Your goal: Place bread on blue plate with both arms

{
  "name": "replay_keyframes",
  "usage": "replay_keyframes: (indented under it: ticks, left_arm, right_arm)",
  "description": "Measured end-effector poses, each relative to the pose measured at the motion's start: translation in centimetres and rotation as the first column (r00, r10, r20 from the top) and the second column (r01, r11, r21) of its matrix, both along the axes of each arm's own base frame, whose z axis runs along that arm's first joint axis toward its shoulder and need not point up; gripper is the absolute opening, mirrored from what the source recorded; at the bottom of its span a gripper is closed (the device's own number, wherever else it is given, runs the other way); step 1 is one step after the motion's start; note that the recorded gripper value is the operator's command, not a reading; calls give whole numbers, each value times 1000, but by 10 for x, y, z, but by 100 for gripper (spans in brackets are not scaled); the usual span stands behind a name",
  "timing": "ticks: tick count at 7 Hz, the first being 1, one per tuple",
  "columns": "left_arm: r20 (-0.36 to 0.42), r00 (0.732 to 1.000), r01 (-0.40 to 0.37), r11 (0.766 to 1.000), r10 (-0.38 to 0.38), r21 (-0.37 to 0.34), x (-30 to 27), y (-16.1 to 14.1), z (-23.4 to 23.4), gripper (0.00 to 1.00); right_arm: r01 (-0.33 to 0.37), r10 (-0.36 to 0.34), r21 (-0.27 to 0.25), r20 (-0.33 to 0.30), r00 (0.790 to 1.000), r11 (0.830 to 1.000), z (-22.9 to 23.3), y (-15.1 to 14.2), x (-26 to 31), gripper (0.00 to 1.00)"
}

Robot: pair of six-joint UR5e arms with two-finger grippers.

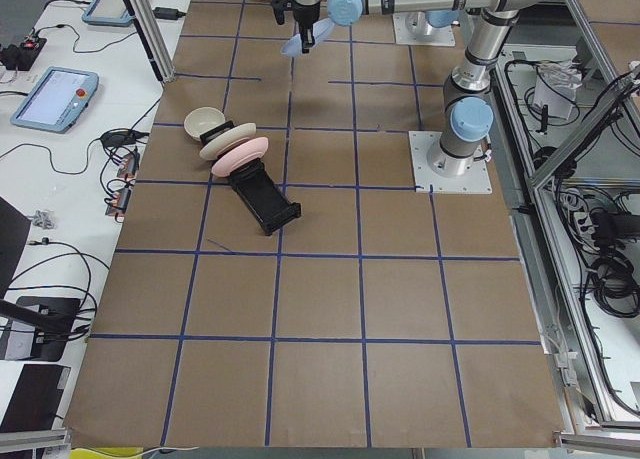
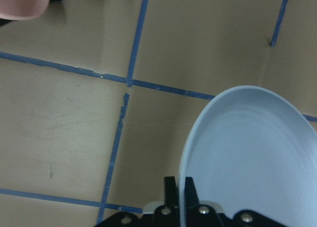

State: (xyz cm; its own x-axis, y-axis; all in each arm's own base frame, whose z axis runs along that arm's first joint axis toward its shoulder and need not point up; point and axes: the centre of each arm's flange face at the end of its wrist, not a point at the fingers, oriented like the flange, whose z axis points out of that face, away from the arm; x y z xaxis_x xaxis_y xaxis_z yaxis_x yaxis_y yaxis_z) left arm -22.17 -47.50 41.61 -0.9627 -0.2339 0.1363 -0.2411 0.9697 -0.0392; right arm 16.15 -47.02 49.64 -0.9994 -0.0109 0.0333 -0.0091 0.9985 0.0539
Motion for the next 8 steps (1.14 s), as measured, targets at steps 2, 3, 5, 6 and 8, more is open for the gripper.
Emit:
replay_keyframes:
  ticks: [2, 3, 5, 6, 8]
  left_arm:
    - [-22, 999, -26, 999, 25, -47, -34, 14, -22, 65]
    - [-28, 999, -32, 998, 30, -54, -46, 20, -26, 100]
    - [-33, 999, -32, 998, 30, -56, -60, 28, -32, 100]
    - [-33, 999, -29, 998, 27, -55, -62, 29, -33, 100]
    - [-17, 996, 81, 993, -83, -85, -52, 22, -30, 100]
  right_arm:
    - [-1, 1, 0, 2, 1000, 1000, 0, 0, 0, 4]
    - [-1, 1, 0, 3, 1000, 1000, 0, 0, 0, 4]
    - [-2, 2, 1, 5, 1000, 1000, 0, 0, 0, 4]
    - [-2, 2, 1, 6, 1000, 1000, 0, 0, 0, 4]
    - [0, 0, 5, 7, 1000, 1000, -4, 1, 1, 4]
